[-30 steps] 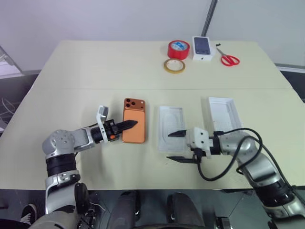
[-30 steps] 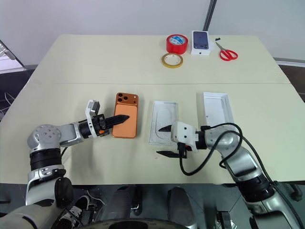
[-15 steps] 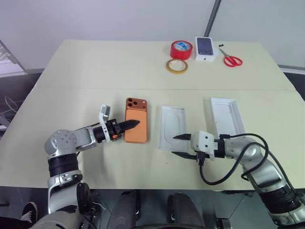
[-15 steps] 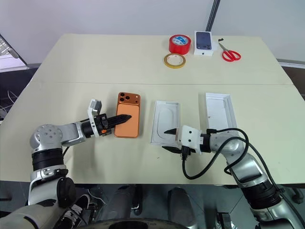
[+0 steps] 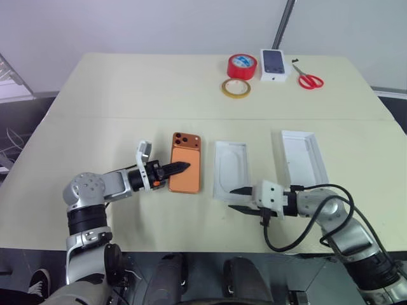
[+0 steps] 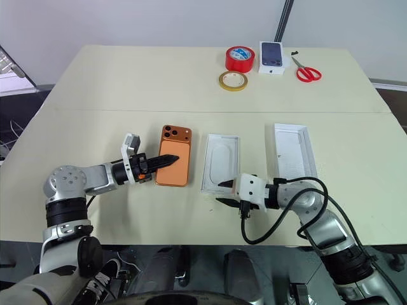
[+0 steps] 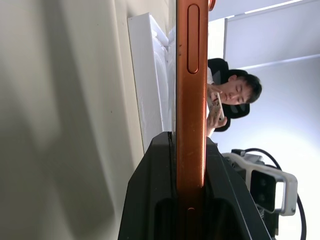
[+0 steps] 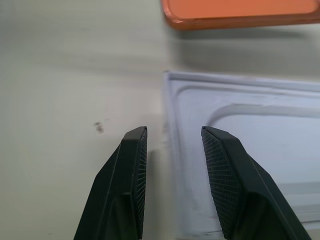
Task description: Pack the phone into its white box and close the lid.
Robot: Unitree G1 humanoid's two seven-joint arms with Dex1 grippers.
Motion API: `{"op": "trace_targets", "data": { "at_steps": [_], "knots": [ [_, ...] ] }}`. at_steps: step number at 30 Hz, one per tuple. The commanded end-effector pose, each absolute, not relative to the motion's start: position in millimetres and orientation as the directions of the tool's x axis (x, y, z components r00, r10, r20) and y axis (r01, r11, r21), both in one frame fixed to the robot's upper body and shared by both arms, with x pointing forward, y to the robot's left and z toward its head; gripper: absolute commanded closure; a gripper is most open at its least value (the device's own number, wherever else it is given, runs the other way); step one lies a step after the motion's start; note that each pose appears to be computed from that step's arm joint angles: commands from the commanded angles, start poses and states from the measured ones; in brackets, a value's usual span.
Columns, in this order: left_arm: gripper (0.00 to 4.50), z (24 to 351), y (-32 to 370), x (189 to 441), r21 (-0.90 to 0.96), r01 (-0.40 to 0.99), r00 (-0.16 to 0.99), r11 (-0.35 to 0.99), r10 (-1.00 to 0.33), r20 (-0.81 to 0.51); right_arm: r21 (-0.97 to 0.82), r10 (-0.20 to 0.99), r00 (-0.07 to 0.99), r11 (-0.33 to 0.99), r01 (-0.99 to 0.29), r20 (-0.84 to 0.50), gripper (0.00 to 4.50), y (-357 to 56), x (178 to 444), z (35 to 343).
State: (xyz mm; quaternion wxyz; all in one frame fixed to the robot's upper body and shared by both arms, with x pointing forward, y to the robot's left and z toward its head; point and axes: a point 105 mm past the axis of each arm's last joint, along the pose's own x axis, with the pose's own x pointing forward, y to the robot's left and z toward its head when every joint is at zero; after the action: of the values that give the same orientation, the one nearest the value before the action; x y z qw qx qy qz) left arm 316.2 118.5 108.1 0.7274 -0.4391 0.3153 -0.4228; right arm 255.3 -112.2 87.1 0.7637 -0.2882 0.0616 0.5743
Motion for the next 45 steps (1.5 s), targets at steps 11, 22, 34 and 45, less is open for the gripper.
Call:
{"op": "trace_targets", "data": {
  "at_steps": [11,22,34,45],
  "knots": [
    [4.44,131.6,111.0,317.1,-0.874,0.428,0.413,0.230,-0.910,-0.038,-0.376,0.864,0.307,0.152,-0.914,-0.399,4.24,-101.3,251.8,97.5],
    [4.44,150.8,84.2,324.1,-0.873,0.464,0.366,0.150,-0.930,0.034,-0.389,0.893,0.278,0.129,-0.912,-0.355,4.24,-64.7,254.9,97.4],
    [4.44,130.2,73.8,315.6,-0.884,0.438,0.354,0.163,-0.935,0.003,-0.344,0.892,0.310,0.192,-0.919,-0.330,1.49,-107.7,246.1,133.1],
    [4.44,115.5,50.0,314.4,-0.896,0.417,0.311,0.155,-0.950,-0.020,-0.420,0.786,0.494,0.332,-0.845,-0.372,1.49,-151.5,275.0,127.9]
  ]
}}
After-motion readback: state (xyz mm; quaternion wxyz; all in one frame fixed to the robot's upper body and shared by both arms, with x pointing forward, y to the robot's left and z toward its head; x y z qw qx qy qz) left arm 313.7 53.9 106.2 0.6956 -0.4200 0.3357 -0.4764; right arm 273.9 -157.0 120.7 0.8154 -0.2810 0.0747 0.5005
